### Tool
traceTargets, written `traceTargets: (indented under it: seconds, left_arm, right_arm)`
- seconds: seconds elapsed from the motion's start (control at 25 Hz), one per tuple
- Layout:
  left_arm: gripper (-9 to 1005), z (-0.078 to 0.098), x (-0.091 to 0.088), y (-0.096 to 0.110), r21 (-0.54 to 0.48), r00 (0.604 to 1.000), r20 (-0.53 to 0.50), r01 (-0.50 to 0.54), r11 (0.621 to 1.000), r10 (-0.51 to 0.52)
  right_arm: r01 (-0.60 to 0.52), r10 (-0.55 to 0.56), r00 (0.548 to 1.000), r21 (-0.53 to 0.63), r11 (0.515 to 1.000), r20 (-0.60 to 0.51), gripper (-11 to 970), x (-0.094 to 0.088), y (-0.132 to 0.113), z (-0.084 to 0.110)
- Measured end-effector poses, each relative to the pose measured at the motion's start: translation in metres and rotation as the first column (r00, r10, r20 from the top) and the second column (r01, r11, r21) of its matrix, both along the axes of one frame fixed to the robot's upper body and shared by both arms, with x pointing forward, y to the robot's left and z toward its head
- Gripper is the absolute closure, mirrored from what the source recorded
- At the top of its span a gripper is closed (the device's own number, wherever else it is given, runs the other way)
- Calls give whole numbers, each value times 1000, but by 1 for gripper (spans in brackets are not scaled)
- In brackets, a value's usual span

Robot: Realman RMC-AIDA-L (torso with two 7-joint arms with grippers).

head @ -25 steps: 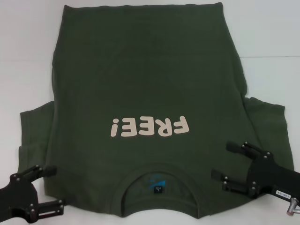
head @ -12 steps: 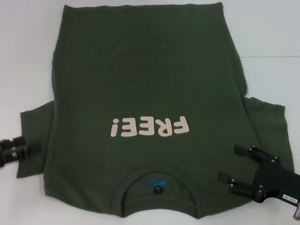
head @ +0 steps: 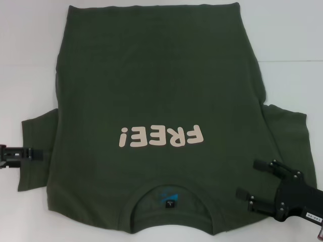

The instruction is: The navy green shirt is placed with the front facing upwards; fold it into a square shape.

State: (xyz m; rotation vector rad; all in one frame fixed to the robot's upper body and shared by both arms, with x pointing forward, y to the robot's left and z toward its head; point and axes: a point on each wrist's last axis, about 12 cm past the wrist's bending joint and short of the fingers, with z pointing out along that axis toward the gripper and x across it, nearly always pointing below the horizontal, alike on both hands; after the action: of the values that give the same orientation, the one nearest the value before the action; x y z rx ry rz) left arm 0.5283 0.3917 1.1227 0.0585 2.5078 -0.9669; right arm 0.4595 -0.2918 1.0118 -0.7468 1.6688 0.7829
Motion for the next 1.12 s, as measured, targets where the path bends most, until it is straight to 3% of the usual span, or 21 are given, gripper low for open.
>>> traceTargets:
  seconds: [0.2,0.56,1.12]
  left_arm:
    - [102,0,17,-3,114,999,-29,-16,993,20]
    - [111,-12,28,-3,246,998,-32,-46,968,56]
    - [124,-28,33,-12,241,997,-48,-53,969,67]
  right_arm:
    - [1,-1,1000,0,1000,-3,29,-2,-1,-1]
    - [10,-10,1000,8,1000,-15,29,-4,-2,-2]
    - [13,-13,1000,11,1000,-19,29,-4,-2,-1]
